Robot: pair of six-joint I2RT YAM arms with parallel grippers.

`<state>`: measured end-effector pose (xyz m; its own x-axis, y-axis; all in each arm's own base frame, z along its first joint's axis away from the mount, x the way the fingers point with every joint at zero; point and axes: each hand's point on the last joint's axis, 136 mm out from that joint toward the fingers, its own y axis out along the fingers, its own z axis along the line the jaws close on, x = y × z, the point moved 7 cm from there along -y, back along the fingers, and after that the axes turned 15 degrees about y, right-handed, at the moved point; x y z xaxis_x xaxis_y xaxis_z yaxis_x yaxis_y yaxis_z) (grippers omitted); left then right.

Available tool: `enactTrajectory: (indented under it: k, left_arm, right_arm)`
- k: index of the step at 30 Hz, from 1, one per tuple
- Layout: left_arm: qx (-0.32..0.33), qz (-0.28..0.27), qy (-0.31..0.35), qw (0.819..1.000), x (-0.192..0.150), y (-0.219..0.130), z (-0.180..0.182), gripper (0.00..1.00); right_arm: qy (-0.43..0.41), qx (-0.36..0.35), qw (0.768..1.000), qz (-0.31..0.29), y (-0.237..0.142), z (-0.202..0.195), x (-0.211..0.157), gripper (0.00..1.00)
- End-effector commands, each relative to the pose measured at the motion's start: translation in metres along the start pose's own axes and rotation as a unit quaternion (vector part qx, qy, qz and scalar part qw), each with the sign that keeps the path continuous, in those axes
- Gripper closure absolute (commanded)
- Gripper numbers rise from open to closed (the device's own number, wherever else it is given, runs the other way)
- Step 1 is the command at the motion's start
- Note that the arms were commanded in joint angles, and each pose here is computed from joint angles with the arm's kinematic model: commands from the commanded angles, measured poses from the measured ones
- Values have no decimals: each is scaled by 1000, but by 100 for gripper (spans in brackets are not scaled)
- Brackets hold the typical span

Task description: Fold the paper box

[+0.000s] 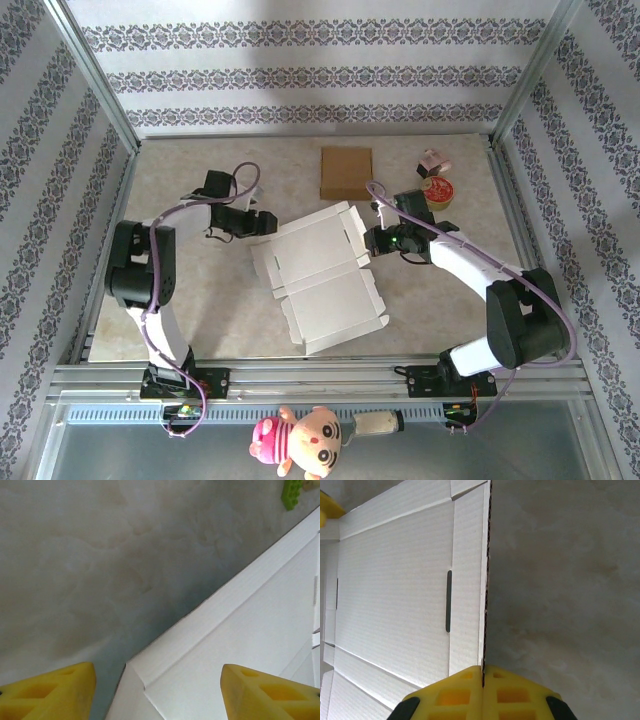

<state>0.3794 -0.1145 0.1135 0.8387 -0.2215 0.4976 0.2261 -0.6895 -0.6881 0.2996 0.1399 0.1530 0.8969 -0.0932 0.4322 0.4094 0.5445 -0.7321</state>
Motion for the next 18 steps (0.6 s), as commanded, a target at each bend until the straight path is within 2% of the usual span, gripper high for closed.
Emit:
enactTrajectory:
  k: [1,3,5,13,18]
  left_arm:
    - [-82,1,37,996,10,8,-18,35]
    - [-98,12,35,994,8,13,-20,41]
    - [-88,20,43,995,6,14,-22,47]
    - [-84,8,90,992,6,4,-34,78]
    - [-87,-4,141,986,16,-4,-52,97]
  right_arm:
    - [-15,17,1000,-6,-4,6,2,99]
    - [-12,10,1000,-10,-5,4,2,99]
    - [-4,1,1000,-12,-3,1,2,99]
    - [6,-8,1000,-4,3,-3,0,97]
    - [5,-13,1000,-14,-1,-2,4,89]
